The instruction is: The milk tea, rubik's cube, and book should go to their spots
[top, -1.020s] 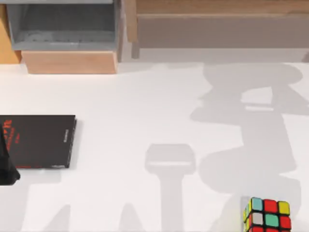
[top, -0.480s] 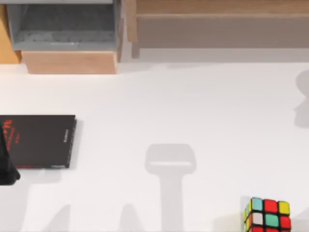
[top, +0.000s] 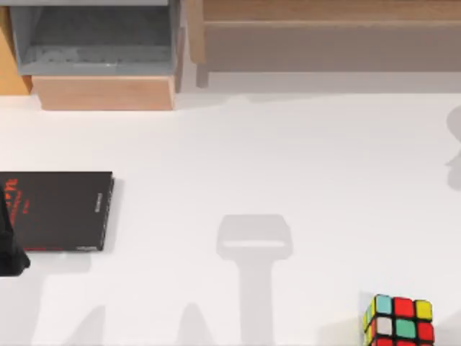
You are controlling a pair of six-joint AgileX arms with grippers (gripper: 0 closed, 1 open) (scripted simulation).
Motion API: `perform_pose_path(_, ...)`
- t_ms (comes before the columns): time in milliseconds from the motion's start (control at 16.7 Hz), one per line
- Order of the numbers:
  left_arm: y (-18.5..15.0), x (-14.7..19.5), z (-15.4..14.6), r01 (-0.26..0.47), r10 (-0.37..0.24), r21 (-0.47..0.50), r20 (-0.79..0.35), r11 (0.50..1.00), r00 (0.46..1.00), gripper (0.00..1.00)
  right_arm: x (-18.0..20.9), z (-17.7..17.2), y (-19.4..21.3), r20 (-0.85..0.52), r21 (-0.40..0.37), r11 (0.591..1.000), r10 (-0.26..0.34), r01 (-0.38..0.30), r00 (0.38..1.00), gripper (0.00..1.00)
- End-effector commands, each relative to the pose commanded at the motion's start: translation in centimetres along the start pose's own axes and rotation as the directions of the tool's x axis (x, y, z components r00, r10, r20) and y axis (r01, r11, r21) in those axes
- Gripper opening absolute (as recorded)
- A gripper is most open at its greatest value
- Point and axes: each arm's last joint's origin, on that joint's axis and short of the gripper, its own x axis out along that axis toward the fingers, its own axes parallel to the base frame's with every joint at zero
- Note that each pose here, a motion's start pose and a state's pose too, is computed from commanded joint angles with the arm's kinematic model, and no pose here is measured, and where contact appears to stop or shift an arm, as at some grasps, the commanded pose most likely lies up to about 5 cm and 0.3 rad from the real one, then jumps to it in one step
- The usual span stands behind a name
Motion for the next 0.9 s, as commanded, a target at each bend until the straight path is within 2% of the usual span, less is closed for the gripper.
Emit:
perform_pose_path(420,0.0,0.0,0.0,0.000,0.000,0.000,0.000,1.000,1.000,1.00,-0.1,-2.5,-0.1,0.002,-0.004,1.000,-0.001,0.001,1.000,0.00)
perform_pose_path(720,0.0,0.0,0.0,0.000,0.000,0.000,0.000,1.000,1.000,1.00,-0.1,-2.8,-0.1,-0.001,-0.004,1.000,-0.002,0.002,1.000,0.00)
perform_pose_path(900,0.0,0.0,0.0,0.000,0.000,0.000,0.000,1.000,1.000,1.00,-0.1,-2.8,-0.1,-0.001,-0.004,1.000,-0.002,0.002,1.000,0.23)
